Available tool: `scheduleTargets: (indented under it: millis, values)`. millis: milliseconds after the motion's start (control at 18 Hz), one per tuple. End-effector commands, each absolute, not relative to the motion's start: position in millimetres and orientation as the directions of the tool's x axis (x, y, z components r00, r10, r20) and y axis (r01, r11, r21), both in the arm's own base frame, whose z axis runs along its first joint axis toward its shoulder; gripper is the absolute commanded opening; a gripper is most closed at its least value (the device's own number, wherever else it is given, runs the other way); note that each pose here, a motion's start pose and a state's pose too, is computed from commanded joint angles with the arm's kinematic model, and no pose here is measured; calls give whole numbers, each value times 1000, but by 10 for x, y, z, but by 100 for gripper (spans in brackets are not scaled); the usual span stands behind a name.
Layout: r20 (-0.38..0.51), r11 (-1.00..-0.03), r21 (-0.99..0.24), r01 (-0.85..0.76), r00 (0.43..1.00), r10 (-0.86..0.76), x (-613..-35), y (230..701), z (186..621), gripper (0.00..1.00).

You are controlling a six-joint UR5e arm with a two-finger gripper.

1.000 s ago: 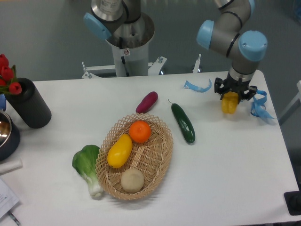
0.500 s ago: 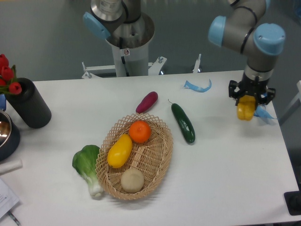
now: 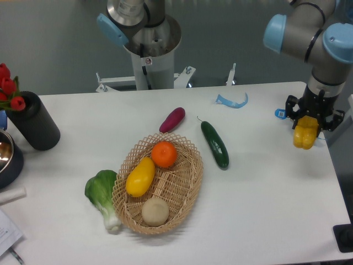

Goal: Pick up the yellow pepper from the table
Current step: 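Lift the grasped yellow pepper up off the table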

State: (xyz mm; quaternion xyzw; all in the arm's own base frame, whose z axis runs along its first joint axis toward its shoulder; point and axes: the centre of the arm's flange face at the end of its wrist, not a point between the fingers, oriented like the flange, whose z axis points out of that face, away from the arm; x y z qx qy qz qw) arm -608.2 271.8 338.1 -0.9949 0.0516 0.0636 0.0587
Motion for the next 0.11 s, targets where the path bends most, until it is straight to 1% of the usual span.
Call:
scheduleTargets:
  millis: [111]
  values:
    - [-134, -988, -110, -112, 986, -97, -6079, 2727, 3383, 11]
